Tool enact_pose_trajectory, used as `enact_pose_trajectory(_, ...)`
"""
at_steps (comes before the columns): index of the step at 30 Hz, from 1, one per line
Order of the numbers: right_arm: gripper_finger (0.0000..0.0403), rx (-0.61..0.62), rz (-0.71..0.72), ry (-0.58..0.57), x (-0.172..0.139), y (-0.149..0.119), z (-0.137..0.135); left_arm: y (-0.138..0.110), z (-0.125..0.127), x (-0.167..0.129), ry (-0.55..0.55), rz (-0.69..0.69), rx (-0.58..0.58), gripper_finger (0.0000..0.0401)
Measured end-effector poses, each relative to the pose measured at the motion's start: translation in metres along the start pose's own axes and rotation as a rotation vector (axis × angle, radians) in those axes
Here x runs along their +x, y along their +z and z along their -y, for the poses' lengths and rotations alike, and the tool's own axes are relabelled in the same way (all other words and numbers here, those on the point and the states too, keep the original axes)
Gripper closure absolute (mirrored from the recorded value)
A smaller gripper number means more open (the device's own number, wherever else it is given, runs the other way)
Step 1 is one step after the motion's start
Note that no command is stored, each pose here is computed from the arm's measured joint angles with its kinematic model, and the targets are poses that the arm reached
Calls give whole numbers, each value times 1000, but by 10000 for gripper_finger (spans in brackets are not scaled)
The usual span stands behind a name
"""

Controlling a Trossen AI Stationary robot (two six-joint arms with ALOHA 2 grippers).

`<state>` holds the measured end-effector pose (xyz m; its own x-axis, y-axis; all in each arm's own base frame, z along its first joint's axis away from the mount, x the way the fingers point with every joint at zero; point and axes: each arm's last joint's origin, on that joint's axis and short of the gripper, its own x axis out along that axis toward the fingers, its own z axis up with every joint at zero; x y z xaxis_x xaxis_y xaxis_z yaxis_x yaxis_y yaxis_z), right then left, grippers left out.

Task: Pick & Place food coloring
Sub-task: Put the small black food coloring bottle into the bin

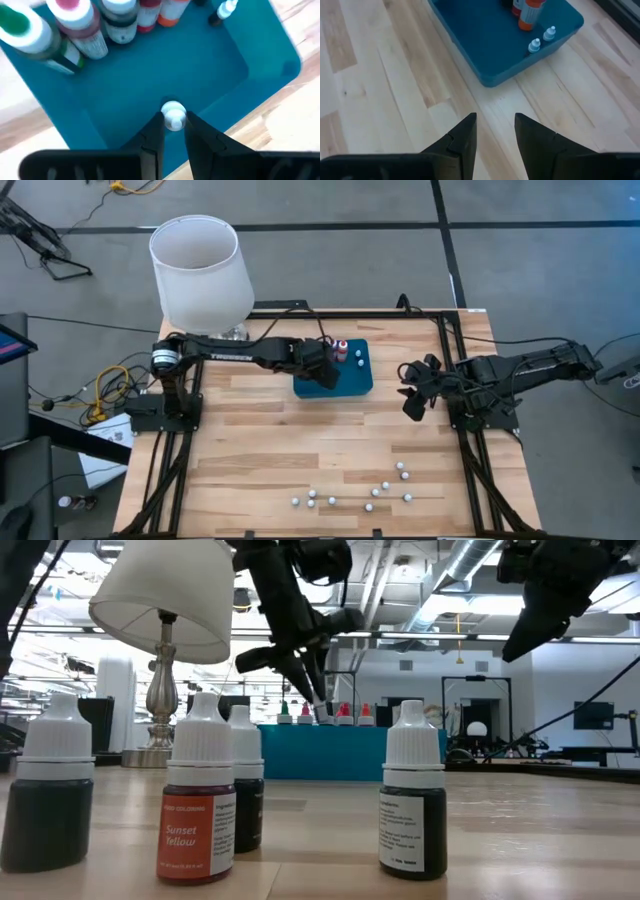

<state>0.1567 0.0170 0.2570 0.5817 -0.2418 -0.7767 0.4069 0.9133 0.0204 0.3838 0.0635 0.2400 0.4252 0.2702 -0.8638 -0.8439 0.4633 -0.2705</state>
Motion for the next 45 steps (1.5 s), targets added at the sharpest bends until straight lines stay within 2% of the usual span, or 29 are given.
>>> enact_pose_trajectory(11,281,0,-3,-6,1,0,0,-4,-9,19,101,-50,1,350)
enact_pose_trajectory(25,281,11,7,-4,1,1,0,15,-28,23,145,-66,83,350)
enact_pose_trajectory(37,281,31,18,-22,1,1,0,12,-34,22,181,-131,166,350)
enact_pose_trajectory(45,281,32,17,-22,1,1,0,13,-36,22,194,-133,179,350)
